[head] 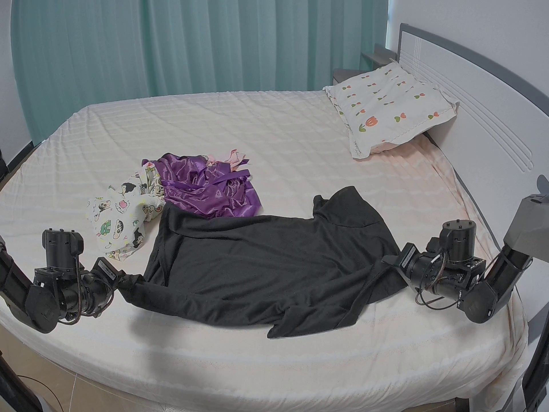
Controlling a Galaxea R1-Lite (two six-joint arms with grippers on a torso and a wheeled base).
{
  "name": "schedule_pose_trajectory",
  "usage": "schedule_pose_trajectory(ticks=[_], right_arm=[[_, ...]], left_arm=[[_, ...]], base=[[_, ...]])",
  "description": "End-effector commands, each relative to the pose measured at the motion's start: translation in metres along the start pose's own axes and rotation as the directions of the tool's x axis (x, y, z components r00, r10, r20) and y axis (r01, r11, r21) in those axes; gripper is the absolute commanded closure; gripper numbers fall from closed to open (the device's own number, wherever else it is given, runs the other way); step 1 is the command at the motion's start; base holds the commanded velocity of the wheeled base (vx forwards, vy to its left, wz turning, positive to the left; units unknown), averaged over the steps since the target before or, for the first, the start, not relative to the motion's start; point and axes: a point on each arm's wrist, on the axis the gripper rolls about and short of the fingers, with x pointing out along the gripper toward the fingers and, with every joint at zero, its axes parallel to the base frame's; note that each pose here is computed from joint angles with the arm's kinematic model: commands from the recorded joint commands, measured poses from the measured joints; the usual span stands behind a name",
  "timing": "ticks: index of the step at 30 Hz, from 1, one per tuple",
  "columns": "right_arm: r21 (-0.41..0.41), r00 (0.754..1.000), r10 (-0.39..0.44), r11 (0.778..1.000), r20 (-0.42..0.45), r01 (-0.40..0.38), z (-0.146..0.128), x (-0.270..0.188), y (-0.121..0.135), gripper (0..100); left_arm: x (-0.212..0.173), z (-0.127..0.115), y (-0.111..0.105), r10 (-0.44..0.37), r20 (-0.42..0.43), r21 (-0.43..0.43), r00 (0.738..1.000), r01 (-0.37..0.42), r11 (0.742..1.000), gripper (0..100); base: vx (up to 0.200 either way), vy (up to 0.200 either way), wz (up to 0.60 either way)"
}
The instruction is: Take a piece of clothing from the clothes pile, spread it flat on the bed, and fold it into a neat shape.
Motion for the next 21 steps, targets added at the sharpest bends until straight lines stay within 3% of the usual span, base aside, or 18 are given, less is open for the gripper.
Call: schedule_pose_trajectory(ticks=[1,7,13,14,21], right_arm=[[0.007,0.999,0.006,1.000,0.036,-0.006,0.015,0.022,-0.003,100],[0.006,0.996,0.038,0.999,0.085,-0.039,0.030,0.044,-0.001,100],[0.007,0.995,0.043,0.999,0.093,-0.044,0.029,0.064,-0.006,100],[0.008,0.994,0.047,0.999,0.101,-0.048,0.031,0.067,-0.006,0],[0.009,0.996,0.026,1.000,0.084,-0.026,0.027,0.057,-0.011,0]], left_arm=[[0.013,0.001,0.007,0.030,-0.003,-0.027,1.000,-0.030,0.999,100],[0.022,0.005,0.008,0.008,0.031,-0.093,0.999,-0.005,0.996,100],[0.028,0.005,0.009,-0.003,0.040,-0.099,0.999,0.007,0.995,100],[0.028,0.005,0.009,-0.002,0.039,-0.100,0.999,0.006,0.995,100],[0.030,0.004,0.010,0.003,0.034,-0.106,0.999,0.001,0.994,100]], base=[[0.000,0.000,0.00],[0.000,0.000,0.00],[0.000,0.000,0.00],[0.000,0.000,0.00],[0.000,0.000,0.00]])
